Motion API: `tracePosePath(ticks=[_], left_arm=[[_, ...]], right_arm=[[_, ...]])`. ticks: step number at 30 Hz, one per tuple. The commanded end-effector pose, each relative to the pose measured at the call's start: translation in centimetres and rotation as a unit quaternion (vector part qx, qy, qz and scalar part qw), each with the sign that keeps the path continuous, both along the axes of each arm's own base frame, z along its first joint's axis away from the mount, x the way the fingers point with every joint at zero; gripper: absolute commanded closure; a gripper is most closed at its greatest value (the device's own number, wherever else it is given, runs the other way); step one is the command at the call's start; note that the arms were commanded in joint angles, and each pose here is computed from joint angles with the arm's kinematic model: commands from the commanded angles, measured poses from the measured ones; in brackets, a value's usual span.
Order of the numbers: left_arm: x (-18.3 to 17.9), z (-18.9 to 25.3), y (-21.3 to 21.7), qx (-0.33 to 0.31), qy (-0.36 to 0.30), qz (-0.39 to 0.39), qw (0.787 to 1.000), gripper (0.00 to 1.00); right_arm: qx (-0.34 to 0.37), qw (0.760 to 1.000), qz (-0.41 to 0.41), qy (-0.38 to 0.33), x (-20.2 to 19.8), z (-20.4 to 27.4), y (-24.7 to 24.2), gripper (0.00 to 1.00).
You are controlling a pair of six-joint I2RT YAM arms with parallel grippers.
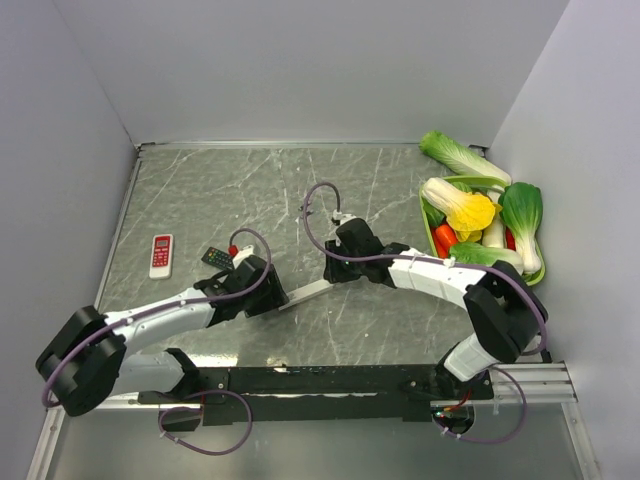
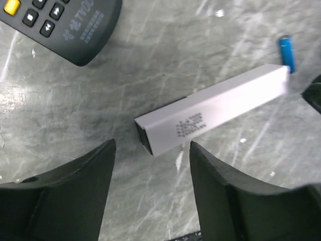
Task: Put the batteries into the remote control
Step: Load the battery cover into the remote control.
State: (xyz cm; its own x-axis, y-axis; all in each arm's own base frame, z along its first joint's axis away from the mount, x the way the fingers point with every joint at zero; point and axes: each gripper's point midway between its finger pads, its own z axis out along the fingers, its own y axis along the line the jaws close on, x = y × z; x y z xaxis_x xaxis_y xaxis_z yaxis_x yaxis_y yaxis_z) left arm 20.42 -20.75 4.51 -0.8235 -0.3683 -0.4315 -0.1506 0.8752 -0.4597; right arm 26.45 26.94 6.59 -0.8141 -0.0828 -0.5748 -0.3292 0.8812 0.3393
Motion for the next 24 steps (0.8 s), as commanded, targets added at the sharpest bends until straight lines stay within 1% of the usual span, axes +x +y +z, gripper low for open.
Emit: tracePosePath(ticks=[1,2,4,5,7,10,12,18,22,24], left_arm=[[0.3,-0.7,-0.7,-0.011,0.009,0.004,1.0,0.36],[0.2,-1.0,-0.7,-0.01,0.012,0.004,1.0,0.4],[0.1,-1.3,-0.7,-0.009,0.016,0.004,1.0,0.43],[0.0,-1.6,-0.6,-0.007,0.018,0.005,1.0,0.47],[-0.1,-1.9,-0.6,-0.007,0.022,0.004,1.0,0.49],[-0.3,-2.3,-0.7,-0.006,0.028,0.001,1.0,0.55],[-0.4,-2.5,-0.7,-0.005,0.031,-0.001,1.0,0.59],[-0.3,-2.4,-0.7,-0.006,0.029,-0.002,1.0,0.61],[-0.3,-2.3,-0.8,-0.007,0.029,-0.004,1.0,0.59],[-0.3,-2.2,-0.7,-0.005,0.027,-0.003,1.0,0.59]], right_arm=[[0.002,1.0,0.014,-0.007,1.1,0.7,0.8,0.59],[0.001,1.0,0.018,-0.005,1.0,0.5,0.9,0.59],[-0.001,1.0,0.019,-0.002,1.1,0.2,0.9,0.61],[-0.002,1.0,0.022,0.002,1.0,-0.1,1.0,0.62],[-0.003,1.0,0.025,0.006,1.0,-0.4,1.1,0.62],[-0.005,0.999,0.03,0.014,0.9,-1.0,1.3,0.65],[-0.007,0.999,0.033,0.022,0.7,-1.3,1.3,0.69],[-0.022,0.999,0.017,0.027,0.3,-1.6,0.3,0.7],[-0.034,0.999,-0.013,0.001,0.6,-0.6,-1.1,0.69],[-0.034,0.999,-0.013,-0.005,0.6,-0.3,-1.3,0.69]])
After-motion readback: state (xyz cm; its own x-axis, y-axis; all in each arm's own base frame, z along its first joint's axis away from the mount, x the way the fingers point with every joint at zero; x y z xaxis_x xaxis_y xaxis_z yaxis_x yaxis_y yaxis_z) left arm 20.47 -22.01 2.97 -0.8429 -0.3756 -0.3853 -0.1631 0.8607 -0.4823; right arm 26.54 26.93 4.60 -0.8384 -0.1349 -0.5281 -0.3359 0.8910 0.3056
